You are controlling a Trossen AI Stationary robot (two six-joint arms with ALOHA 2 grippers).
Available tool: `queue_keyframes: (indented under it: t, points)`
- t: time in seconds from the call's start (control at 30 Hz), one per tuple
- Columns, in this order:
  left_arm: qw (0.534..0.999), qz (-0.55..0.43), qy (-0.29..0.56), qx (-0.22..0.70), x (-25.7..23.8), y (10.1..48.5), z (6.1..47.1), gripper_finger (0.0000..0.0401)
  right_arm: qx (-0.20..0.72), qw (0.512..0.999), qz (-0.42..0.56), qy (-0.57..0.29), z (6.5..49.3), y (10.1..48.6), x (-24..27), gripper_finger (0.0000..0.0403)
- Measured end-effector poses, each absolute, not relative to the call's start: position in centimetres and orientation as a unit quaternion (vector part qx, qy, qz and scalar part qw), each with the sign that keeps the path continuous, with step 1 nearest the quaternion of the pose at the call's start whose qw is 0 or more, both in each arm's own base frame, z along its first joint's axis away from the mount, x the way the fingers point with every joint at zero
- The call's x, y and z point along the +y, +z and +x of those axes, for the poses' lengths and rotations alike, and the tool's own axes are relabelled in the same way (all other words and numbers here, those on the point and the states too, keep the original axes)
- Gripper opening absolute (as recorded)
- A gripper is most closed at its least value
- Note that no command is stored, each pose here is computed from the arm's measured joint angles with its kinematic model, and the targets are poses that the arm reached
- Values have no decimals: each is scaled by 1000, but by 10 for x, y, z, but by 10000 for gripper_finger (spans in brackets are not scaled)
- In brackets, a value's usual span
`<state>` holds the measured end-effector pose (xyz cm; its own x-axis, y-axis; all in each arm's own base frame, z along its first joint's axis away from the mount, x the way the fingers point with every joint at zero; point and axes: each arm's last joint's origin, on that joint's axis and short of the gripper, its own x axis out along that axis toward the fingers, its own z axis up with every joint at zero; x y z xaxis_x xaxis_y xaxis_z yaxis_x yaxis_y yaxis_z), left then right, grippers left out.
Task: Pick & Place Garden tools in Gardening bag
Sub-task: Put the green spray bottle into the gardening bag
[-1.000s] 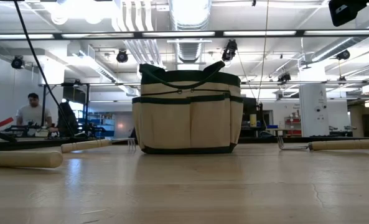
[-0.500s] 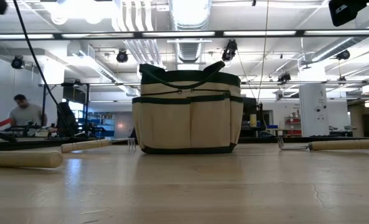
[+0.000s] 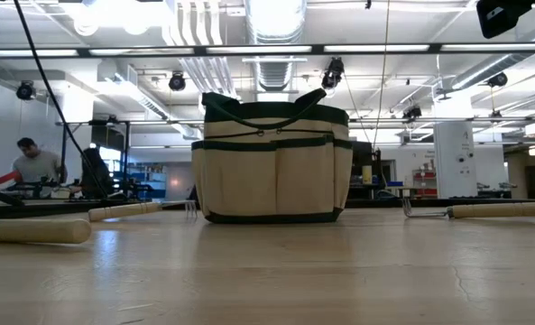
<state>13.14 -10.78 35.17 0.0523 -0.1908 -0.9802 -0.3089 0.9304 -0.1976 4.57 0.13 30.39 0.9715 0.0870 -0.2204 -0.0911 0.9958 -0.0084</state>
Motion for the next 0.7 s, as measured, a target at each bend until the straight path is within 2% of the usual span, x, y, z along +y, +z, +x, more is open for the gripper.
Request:
queue_keyframes:
  t: [0.2, 0.33, 0.47, 0.7]
  points:
    - [702, -204, 58, 680, -96, 347, 115, 143, 111, 993, -9, 45, 46, 304, 1, 8]
    - [679, -199, 15, 707, -93, 340, 103, 168, 111, 993, -9, 45, 46, 304, 1, 8]
    - [689, -161, -18, 706, -90, 336, 96, 161, 111, 993, -9, 45, 46, 304, 1, 8]
    - [714, -114, -59, 688, -91, 331, 98, 118, 111, 993, -9, 45, 46, 304, 1, 8]
